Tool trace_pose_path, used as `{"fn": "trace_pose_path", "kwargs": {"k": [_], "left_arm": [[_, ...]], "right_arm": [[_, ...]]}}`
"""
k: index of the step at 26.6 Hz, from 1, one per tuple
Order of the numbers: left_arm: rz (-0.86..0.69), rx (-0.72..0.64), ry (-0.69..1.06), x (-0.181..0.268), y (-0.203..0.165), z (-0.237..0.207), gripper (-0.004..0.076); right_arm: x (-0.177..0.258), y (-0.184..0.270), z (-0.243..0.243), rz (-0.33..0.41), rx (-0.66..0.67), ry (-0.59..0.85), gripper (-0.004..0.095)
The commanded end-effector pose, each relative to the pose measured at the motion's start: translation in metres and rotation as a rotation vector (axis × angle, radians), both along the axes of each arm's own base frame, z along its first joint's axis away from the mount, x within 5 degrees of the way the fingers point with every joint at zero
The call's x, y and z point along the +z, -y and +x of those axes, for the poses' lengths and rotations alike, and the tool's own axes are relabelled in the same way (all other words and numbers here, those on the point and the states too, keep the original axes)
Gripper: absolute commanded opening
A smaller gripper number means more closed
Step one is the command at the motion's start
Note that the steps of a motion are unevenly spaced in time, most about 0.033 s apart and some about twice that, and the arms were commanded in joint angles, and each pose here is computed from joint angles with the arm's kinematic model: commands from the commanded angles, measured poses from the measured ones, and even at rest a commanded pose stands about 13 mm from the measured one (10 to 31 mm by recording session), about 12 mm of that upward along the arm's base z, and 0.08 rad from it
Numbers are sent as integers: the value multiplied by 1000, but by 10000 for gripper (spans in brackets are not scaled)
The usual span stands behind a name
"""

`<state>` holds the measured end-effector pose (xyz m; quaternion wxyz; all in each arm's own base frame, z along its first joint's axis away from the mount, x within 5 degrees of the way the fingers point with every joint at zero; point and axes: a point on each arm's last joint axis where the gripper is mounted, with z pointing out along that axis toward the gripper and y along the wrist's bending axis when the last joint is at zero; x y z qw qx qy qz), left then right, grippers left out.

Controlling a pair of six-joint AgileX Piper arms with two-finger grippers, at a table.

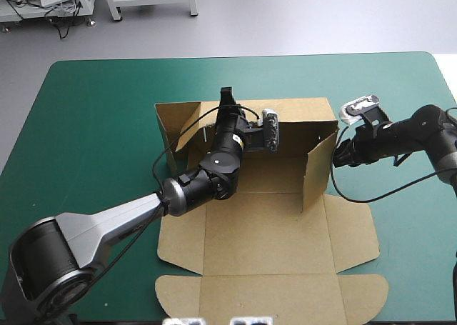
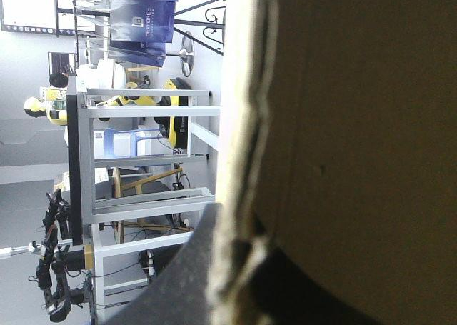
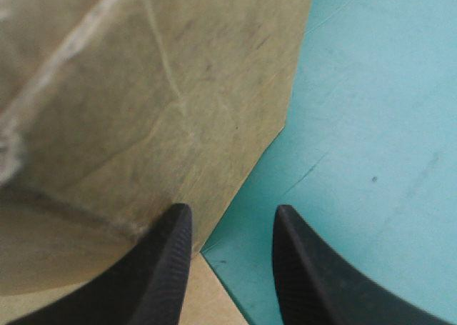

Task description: Fold the box

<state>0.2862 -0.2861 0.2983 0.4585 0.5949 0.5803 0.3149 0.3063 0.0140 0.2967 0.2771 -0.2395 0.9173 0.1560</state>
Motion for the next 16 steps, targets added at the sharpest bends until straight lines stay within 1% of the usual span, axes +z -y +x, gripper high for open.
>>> {"fn": "trace_pose_path", "kwargs": {"k": [1, 6, 12, 16], "left_arm": [[-80, 6, 9, 18, -2, -4, -10], [-74, 22, 11, 18, -3, -4, -10], [-73, 24, 11, 18, -3, -4, -10], [-71, 26, 13, 18, -4, -4, -10]], "right_arm": [[16, -4, -7, 42, 14, 12, 365], [16, -11, -15, 107, 66, -64, 365], [16, -14, -20, 133, 103, -116, 365], [18, -17, -24, 177, 127, -148, 365]]}}
